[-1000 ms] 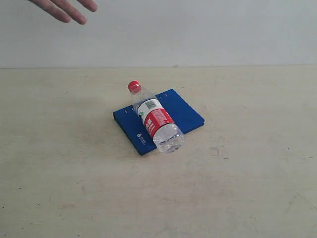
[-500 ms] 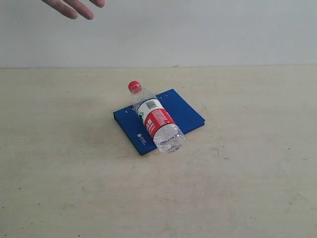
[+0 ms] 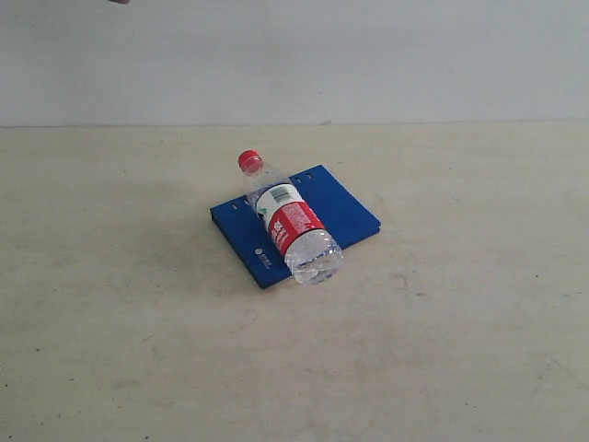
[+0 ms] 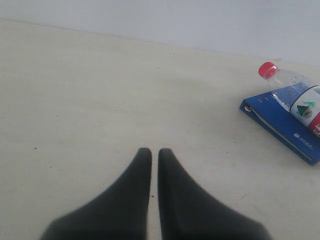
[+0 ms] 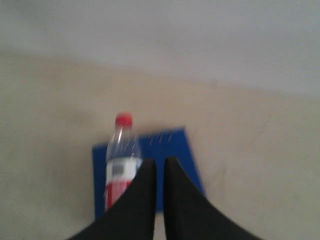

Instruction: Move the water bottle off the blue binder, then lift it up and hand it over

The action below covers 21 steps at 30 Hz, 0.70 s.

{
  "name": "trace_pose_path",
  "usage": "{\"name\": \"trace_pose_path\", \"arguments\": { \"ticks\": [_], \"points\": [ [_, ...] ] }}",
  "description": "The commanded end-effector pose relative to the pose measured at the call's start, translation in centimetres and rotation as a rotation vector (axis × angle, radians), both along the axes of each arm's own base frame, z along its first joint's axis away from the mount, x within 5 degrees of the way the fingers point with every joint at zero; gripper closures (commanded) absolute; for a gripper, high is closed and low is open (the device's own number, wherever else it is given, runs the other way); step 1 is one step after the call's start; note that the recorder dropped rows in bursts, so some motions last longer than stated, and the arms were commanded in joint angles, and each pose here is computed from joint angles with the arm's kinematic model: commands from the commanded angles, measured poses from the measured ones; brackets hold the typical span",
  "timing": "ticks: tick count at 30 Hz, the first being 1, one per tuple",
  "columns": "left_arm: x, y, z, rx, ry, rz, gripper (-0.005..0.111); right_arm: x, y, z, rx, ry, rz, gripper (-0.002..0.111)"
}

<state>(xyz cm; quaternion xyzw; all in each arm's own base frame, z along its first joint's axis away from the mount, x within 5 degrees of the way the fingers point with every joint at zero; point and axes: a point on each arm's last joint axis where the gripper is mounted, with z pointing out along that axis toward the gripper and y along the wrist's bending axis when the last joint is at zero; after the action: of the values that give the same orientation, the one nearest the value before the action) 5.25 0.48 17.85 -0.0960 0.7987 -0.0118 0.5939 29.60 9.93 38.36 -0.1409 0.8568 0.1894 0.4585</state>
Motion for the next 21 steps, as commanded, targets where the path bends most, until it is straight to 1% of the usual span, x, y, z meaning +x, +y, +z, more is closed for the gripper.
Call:
{"name": "trace_pose_path", "arguments": {
  "ticks": [1, 2, 4, 5, 6, 8, 9, 10, 11, 12, 14, 18, 21],
  "points": [
    [0.0, 0.0, 0.2, 0.007, -0.019, -0.007, 0.102, 4.8, 5.0, -6.8, -0.141, 0.329, 0.27, 0.108],
    [0.0, 0.0, 0.2, 0.007, -0.019, -0.007, 0.102, 5.8, 5.8, -8.3, -0.171, 0.341, 0.31, 0.107],
    [0.0, 0.0, 0.2, 0.007, -0.019, -0.007, 0.102, 7.4, 7.5, -10.4, -0.229, 0.321, 0.405, 0.099],
    [0.0, 0.0, 0.2, 0.007, -0.019, -0.007, 0.102, 8.0, 8.1, -10.9, -0.244, 0.303, 0.431, 0.094],
    [0.0, 0.0, 0.2, 0.007, -0.019, -0.007, 0.102, 8.9, 8.8, -12.0, -0.252, 0.298, 0.44, 0.084],
    [0.0, 0.0, 0.2, 0.007, -0.019, -0.007, 0.102, 10.3, 9.5, -12.8, -0.242, 0.261, 0.41, 0.067],
    [0.0, 0.0, 0.2, 0.007, -0.019, -0.007, 0.102, 11.2, 9.8, -13.4, -0.224, 0.246, 0.371, 0.059],
    [0.0, 0.0, 0.2, 0.007, -0.019, -0.007, 0.102, 12.0, 10.0, -13.8, -0.198, 0.228, 0.322, 0.053],
    [0.0, 0.0, 0.2, 0.007, -0.019, -0.007, 0.102, 12.8, 10.1, -14.4, -0.166, 0.231, 0.27, 0.05],
    [0.0, 0.0, 0.2, 0.007, -0.019, -0.007, 0.102, 13.7, 10.3, -14.8, -0.11, 0.231, 0.194, 0.049],
    [0.0, 0.0, 0.2, 0.007, -0.019, -0.007, 0.102, 14.8, 10.7, -16.1, -0.054, 0.254, 0.142, 0.049],
    [0.0, 0.0, 0.2, 0.007, -0.019, -0.007, 0.102, 16.8, 11.7, -18.2, -0.04, 0.269, 0.152, 0.049],
    [0.0, 0.0, 0.2, 0.007, -0.019, -0.007, 0.102, 18.3, 12.4, -18.9, -0.029, 0.259, 0.161, 0.049]
  ]
}}
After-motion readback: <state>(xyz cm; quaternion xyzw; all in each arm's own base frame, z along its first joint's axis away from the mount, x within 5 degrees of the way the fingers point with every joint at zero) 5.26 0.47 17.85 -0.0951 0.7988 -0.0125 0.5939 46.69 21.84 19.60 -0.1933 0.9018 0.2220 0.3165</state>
